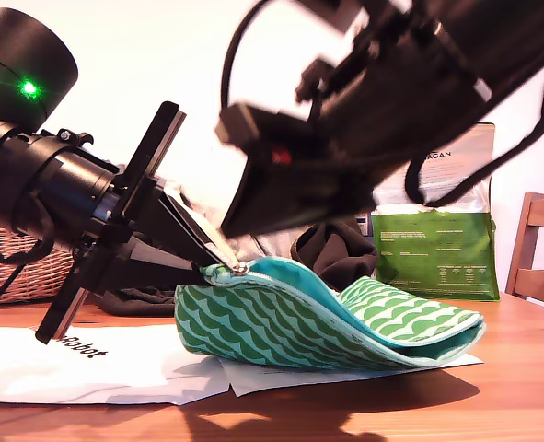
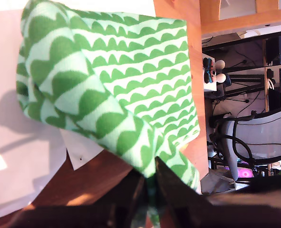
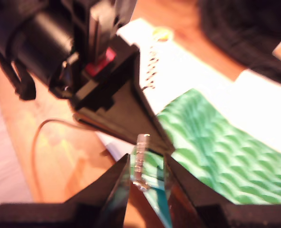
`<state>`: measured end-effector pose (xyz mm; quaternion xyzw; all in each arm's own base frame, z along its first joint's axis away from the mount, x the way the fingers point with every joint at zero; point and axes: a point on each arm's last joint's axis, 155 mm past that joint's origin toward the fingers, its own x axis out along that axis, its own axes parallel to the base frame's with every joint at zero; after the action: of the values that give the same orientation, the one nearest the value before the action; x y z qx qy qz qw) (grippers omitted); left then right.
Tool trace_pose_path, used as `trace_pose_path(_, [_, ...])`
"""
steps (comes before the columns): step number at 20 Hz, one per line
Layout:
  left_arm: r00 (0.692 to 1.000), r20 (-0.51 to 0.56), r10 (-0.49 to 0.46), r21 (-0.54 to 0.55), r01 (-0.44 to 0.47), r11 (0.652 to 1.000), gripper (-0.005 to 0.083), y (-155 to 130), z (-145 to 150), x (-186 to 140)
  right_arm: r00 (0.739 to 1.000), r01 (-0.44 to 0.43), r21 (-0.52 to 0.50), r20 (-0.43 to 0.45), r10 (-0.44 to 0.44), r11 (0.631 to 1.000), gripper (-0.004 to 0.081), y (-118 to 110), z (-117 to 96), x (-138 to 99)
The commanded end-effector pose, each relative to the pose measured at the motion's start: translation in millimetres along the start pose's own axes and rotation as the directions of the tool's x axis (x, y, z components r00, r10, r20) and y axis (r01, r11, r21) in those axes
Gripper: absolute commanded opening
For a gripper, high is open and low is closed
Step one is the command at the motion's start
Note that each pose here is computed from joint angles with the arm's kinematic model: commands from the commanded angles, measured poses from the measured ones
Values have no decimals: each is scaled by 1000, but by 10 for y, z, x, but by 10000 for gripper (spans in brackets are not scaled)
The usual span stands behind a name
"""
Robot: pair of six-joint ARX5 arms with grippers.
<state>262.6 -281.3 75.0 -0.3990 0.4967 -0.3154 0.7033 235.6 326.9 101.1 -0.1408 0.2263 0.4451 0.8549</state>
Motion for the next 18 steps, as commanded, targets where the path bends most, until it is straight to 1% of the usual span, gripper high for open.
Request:
trace_pose_path(1, [1000, 1, -15, 16, 15, 1000, -19, -43, 20, 9, 1000, -16, 0, 21, 16, 1000, 195, 29, 140, 51])
trace_pose_path(3, [1000, 1, -15, 17, 15, 1000, -19, -44, 19, 9, 1000, -16, 0, 22, 16, 1000, 194, 26, 174, 74])
trace_pose_path(4, [1000, 1, -15, 16, 15, 1000, -19, -44, 19, 9, 1000, -16, 1, 12, 16, 1000, 194, 24, 152, 81])
trace_pose_path(6, [1000, 2, -17, 18, 17, 1000, -19, -49, 21, 9, 999, -20, 3, -28, 20, 1000, 192, 33, 41, 105])
trace_pose_path(7, [1000, 3, -19, 19, 19, 1000, -19, -54, 24, 9, 999, -28, 20, -42, 29, 999, 192, 51, -2, 118])
trace_pose_path(10, [1000, 1, -23, 21, 23, 1000, -19, -63, 21, 9, 998, -41, 25, -42, 42, 999, 187, 76, -14, 144])
trace_pose_path(12, [1000, -3, -26, 21, 26, 999, -19, -68, 15, 9, 998, -41, 25, -41, 42, 999, 136, 76, -10, 144])
trace_pose_path(15, [999, -11, -31, 21, 31, 999, -19, -77, -1, 8, 998, -41, 25, -35, 42, 999, 98, 75, 6, 145])
trace_pose_path(18, [999, -13, -29, 39, 30, 999, -19, -73, -5, 8, 999, -41, 25, -13, 41, 999, 14, 73, 64, 145])
